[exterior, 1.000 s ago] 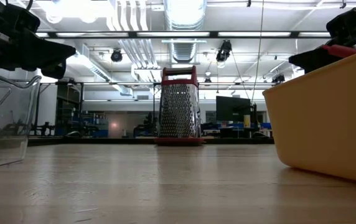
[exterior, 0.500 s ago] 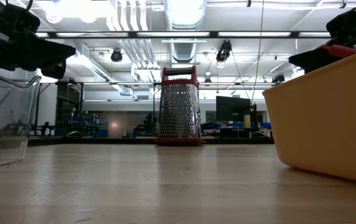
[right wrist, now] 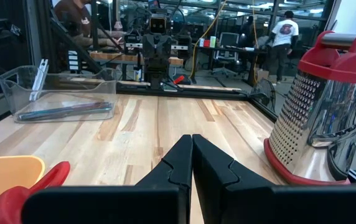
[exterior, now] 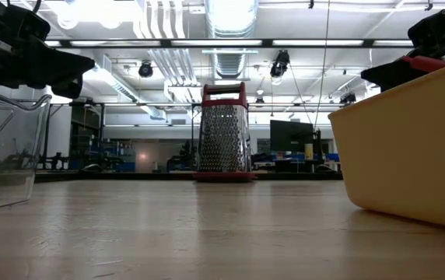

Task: Pick & Place Kitchen Items
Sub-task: Return to Home Position

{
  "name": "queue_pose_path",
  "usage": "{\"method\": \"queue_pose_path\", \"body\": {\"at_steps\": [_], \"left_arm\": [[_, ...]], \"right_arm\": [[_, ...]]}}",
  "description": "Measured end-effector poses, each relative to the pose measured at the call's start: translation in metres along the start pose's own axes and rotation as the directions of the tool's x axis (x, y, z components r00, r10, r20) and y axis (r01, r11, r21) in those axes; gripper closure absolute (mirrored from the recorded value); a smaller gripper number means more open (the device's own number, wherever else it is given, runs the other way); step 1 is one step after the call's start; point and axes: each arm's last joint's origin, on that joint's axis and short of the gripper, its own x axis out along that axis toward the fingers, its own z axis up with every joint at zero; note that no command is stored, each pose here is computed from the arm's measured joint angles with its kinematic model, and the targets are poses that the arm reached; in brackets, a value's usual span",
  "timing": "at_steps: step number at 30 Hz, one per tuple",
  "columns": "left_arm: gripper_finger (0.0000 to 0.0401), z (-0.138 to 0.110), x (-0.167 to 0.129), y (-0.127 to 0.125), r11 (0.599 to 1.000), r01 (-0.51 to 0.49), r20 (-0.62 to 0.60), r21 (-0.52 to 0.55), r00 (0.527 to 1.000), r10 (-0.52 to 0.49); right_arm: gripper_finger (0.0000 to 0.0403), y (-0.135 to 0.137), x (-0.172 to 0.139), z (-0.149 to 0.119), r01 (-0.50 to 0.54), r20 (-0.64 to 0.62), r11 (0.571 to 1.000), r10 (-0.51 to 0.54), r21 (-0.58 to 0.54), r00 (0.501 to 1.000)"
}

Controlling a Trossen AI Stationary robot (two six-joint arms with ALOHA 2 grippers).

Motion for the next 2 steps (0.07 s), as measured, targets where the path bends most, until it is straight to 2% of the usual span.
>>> {"method": "queue_pose_path", "body": {"at_steps": [2], "left_arm": [[0.0368,0.0,0.0,0.0,1.0,0.0,0.0,0.0,1.0,0.0]], "right_arm": [[0.0394,0.0,0.0,0.0001,0.0,0.0,1.0,0.0,0.0,1.0]]}}
